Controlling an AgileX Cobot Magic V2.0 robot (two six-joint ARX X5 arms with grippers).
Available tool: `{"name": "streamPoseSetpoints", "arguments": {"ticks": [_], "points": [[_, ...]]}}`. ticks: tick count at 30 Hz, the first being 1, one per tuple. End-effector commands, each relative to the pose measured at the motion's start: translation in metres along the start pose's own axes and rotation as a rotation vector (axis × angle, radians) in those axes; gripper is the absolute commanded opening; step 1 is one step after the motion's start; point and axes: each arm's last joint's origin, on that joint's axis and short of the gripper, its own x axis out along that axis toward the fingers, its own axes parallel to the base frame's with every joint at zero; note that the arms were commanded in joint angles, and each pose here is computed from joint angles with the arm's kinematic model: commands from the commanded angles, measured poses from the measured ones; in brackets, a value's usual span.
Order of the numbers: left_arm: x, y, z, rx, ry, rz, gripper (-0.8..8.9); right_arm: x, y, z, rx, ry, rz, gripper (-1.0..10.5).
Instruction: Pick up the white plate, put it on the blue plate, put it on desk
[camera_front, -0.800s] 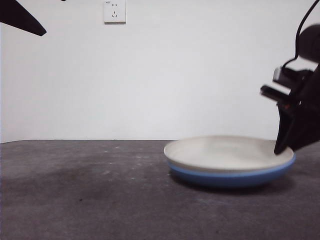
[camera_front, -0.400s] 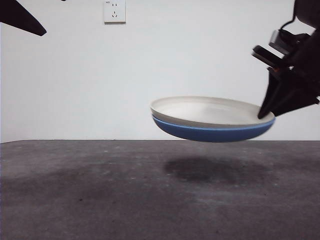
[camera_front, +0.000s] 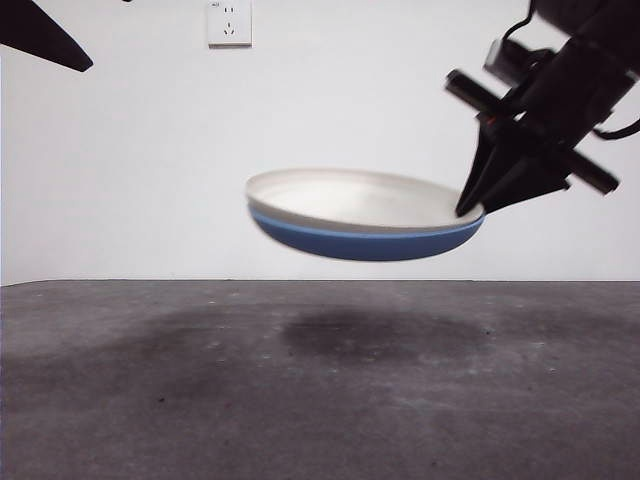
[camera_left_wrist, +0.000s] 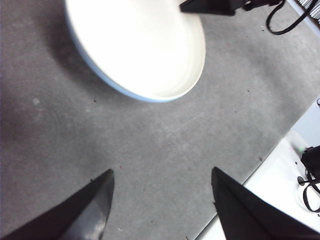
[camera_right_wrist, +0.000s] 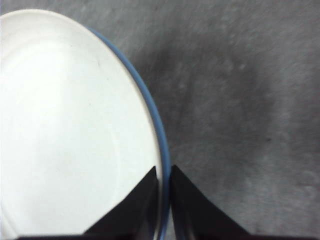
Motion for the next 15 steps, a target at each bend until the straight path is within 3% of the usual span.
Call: {"name": "streamPoseSetpoints", "arguments": {"ticks": [1, 15], "points": [[0.000, -0.001, 0.003, 0.025, -0.011, -0.009, 3.11, 0.015, 0.007, 0.004, 0.015, 0.007, 0.010, 0.1], [0.000, -0.001, 0.003, 0.023, -0.008, -0.009, 3.11, 0.083, 0.005, -0.016, 0.062, 0.110, -0.011, 0.1]]}}
